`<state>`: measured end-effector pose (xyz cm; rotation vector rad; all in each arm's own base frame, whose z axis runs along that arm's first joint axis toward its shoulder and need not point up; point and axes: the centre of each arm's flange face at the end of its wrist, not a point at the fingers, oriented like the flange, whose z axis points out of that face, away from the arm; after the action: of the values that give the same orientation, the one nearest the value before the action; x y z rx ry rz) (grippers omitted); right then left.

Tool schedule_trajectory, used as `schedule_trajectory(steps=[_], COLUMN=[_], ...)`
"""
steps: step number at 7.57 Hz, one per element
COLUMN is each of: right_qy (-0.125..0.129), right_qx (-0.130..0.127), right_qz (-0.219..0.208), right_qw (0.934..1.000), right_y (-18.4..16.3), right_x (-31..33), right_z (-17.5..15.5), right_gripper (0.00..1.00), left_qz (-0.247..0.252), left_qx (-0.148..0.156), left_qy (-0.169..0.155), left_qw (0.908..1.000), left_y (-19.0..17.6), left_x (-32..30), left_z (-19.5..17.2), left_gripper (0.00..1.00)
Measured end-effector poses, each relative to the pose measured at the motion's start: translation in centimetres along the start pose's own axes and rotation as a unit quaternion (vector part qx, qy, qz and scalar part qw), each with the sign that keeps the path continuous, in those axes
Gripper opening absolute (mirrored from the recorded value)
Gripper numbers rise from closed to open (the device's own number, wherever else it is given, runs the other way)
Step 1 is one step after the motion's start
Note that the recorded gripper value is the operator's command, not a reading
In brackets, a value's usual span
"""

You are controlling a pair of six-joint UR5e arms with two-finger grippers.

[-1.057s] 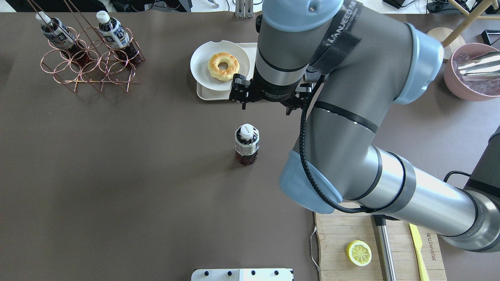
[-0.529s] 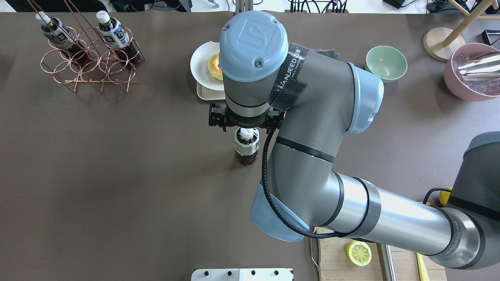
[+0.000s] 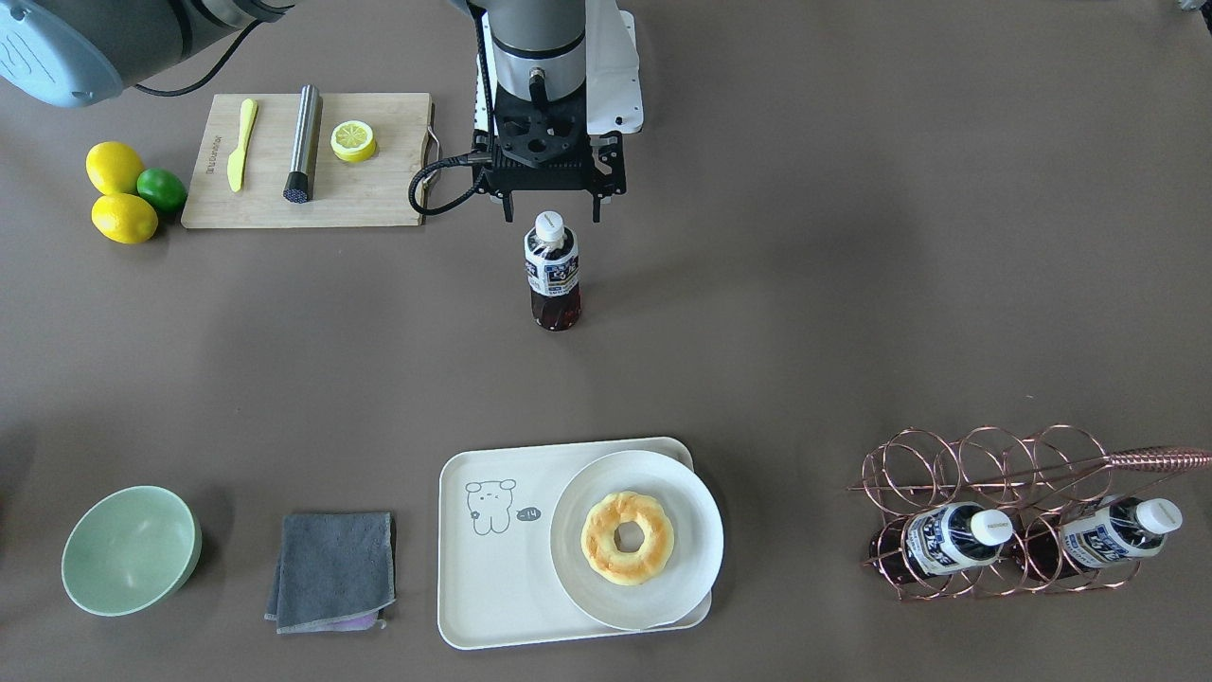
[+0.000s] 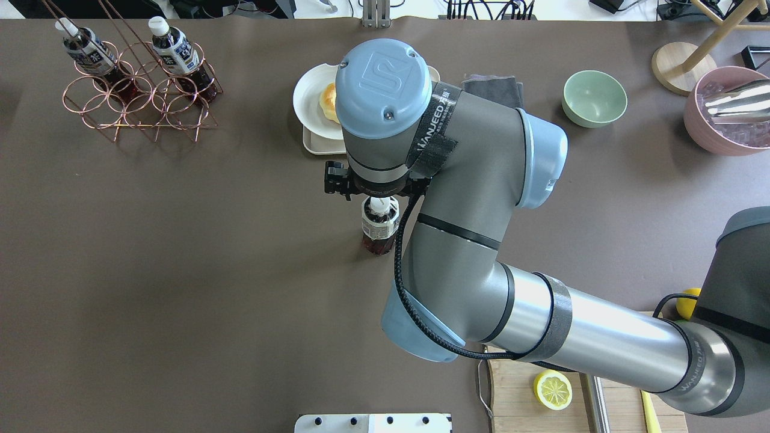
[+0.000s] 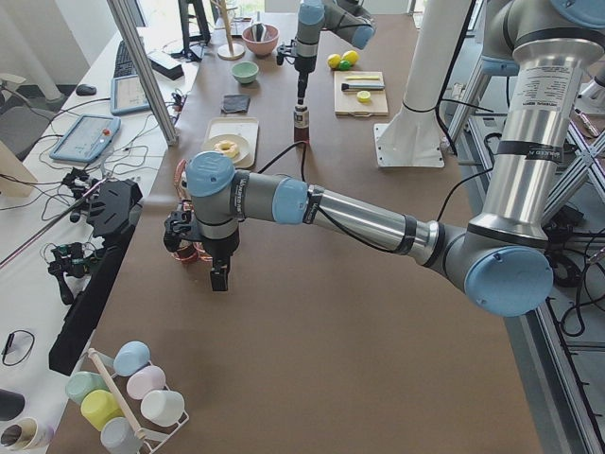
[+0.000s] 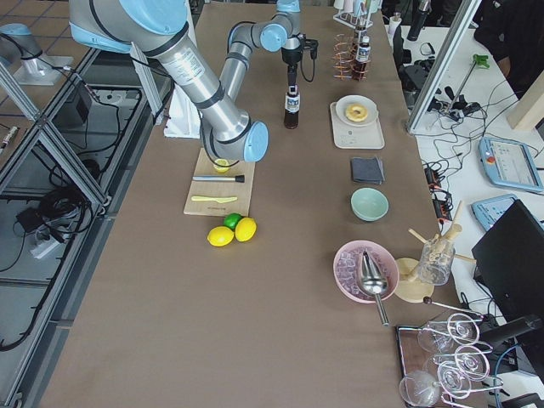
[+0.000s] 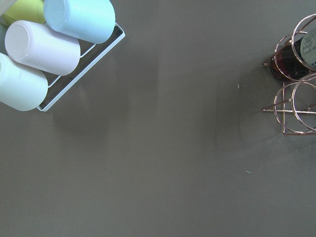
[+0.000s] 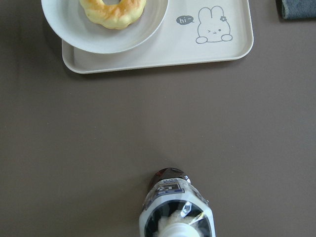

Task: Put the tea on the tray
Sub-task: 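Lower the right gripper over the bottle cap and close on it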

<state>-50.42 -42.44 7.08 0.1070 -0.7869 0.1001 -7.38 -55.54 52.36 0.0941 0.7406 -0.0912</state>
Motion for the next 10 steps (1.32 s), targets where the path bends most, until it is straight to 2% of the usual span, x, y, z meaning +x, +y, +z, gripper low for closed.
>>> schedule_trajectory(steps=[4, 5, 6, 10], right_qy=[0.002, 0.002, 0.002, 0.004], right_qx=[0.000, -0.002, -0.004, -0.001], right_qz=[0.002, 0.001, 0.001, 0.006], right_qw=[1.0000, 1.0000, 1.0000, 1.0000], right_y=[0.0, 0.2, 0.6, 0.2], right_x=[0.2, 0.1, 0.0, 0.4], right_z=[0.5, 0.5, 0.7, 0.7], right_gripper=[0.81, 0.76, 0.61, 0.54], left_qz=[0.002, 0.002, 0.002, 0.001], left_qx=[0.001, 0.001, 0.000, -0.002], left_qy=[0.000, 0.000, 0.000, -0.001], left_qw=[1.0000, 1.0000, 1.0000, 1.0000], left_y=[-0.7, -1.2, -1.7, -2.1], left_x=[0.5, 0.5, 0.5, 0.5], left_z=[-0.2, -0.1, -0.1, 0.1], left_gripper=[0.98, 0.98, 0.98, 0.98])
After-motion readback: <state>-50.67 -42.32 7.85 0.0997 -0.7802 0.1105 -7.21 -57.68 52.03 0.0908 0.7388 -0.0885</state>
